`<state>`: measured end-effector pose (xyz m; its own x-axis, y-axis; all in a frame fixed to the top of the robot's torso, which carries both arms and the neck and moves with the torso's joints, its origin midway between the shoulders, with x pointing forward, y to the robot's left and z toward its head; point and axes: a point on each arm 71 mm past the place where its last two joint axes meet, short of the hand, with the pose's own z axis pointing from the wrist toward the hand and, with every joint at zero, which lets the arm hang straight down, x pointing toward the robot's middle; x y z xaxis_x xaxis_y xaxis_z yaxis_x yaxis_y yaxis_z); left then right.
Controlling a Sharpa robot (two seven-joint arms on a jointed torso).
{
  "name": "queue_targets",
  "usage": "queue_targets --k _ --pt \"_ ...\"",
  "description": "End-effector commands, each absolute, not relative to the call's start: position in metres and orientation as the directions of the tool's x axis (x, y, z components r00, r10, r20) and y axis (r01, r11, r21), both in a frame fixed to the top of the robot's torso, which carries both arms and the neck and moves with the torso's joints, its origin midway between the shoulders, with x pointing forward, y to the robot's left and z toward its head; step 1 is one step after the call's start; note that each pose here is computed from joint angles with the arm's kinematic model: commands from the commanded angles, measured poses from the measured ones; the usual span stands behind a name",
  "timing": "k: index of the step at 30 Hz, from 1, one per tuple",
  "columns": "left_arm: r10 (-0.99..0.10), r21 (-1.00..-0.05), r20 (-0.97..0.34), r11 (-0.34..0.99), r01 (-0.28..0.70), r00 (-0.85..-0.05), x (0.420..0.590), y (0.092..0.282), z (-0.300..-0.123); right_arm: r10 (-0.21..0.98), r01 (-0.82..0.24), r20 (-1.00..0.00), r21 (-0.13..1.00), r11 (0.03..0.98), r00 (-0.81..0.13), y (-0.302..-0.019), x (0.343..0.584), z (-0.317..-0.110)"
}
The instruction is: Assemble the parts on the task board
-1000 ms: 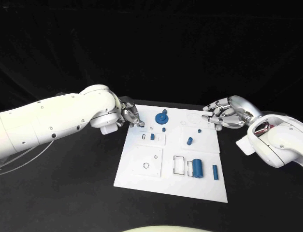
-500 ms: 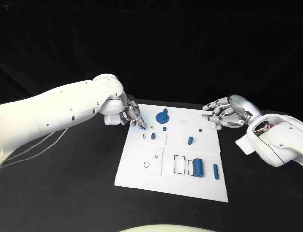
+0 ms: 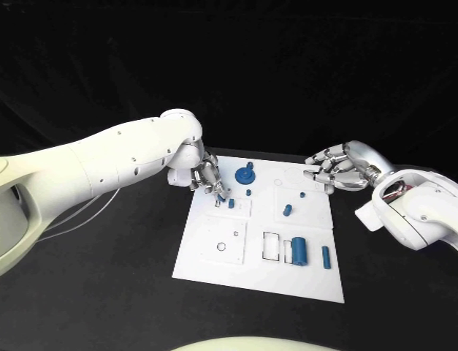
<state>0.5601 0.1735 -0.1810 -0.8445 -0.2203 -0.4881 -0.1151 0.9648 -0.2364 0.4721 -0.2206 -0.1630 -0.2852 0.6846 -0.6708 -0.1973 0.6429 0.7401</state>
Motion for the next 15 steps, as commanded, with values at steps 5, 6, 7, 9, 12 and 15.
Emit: queue_targets --k 5,6,7,9,12,15 --pt "-0.165 -0.183 -0.538 0.980 -0.076 -0.826 0.5622 0.1700 -0.1794 0.681 -0.211 -0.672 0.739 0.639 -0.291 -0.2190 0.4717 -0.1628" --pt "-0.162 -0.179 -0.544 0.981 -0.074 -0.824 0.5624 0.1698 -0.1793 0.681 -0.212 -0.672 0.739 0.639 -0.291 -0.2189 0.4717 -0.1628" --pt "-0.159 -0.175 -0.548 0.982 -0.072 -0.821 0.5626 0.1697 -0.1792 0.681 -0.212 -0.672 0.740 0.639 -0.291 -0.2188 0.4716 -0.1628" --pt "-0.151 -0.167 -0.555 0.984 -0.068 -0.818 0.5626 0.1695 -0.1790 0.681 -0.212 -0.672 0.740 0.639 -0.291 -0.2187 0.4716 -0.1627" --pt "-0.139 -0.156 -0.557 0.986 -0.061 -0.819 0.5622 0.1694 -0.1792 0.681 -0.212 -0.672 0.740 0.639 -0.291 -0.2189 0.4716 -0.1627" --pt "-0.131 -0.148 -0.556 0.987 -0.057 -0.821 0.5619 0.1695 -0.1795 0.681 -0.212 -0.672 0.740 0.639 -0.290 -0.2189 0.4717 -0.1627"
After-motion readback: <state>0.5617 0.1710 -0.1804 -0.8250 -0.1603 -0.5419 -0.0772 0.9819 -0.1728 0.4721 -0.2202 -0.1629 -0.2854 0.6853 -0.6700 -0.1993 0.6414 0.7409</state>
